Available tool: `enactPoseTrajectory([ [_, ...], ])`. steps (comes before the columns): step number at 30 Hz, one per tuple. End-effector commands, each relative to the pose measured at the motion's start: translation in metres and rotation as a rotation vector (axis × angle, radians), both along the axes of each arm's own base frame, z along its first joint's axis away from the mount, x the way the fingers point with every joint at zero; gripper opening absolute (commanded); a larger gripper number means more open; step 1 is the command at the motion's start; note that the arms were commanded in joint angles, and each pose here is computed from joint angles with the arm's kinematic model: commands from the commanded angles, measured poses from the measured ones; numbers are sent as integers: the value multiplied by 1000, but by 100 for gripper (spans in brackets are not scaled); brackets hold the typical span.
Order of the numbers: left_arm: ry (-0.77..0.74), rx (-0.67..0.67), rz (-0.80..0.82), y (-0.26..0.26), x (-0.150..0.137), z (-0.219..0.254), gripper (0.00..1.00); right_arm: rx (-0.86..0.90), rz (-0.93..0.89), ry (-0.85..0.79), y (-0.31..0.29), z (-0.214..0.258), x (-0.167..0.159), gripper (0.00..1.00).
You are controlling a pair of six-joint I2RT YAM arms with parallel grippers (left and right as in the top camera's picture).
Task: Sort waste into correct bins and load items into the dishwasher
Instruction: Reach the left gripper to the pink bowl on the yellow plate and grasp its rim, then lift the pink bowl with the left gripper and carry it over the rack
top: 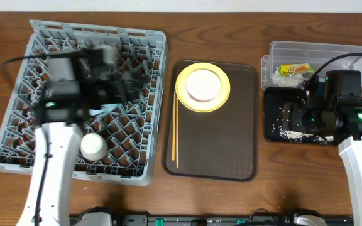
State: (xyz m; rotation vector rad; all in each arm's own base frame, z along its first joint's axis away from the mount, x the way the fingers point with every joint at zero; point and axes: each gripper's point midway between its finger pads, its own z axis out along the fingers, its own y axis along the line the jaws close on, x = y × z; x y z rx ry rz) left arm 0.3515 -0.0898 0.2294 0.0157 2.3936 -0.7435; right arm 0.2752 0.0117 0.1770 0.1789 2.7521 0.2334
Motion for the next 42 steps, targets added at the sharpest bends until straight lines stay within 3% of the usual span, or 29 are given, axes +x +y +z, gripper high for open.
enactPoseTrajectory([
  [1,-59,159,-27,-35,16,14,88,2,-25,-5,-3,2,0,74],
  [2,-69,180,-88,-57,18,13,92,2,-25,-5,-3,2,0,75],
  [5,-74,234,-308,-125,17,-20,93,2,-25,-5,-3,2,0,75],
  [12,-92,392,-517,-209,16,-108,92,3,-25,0,-3,2,-1,75],
  [14,-77,452,-518,-217,18,-136,90,3,-25,3,-3,1,-2,75],
  [17,-6,509,-529,-217,17,-182,77,3,-25,3,-3,1,-2,75],
  [20,18,603,-487,-202,23,-203,76,3,-24,10,-3,1,-3,75],
  [26,-7,648,-448,-195,32,-201,66,3,-24,14,-3,0,-4,75],
  [33,-56,623,-433,-202,41,-193,64,-1,-15,12,-3,0,-4,75],
  [37,-69,617,-429,-204,43,-190,39,0,-15,13,-3,0,-4,75],
  [42,-76,613,-427,-205,44,-189,24,0,-15,16,-3,0,-5,75],
])
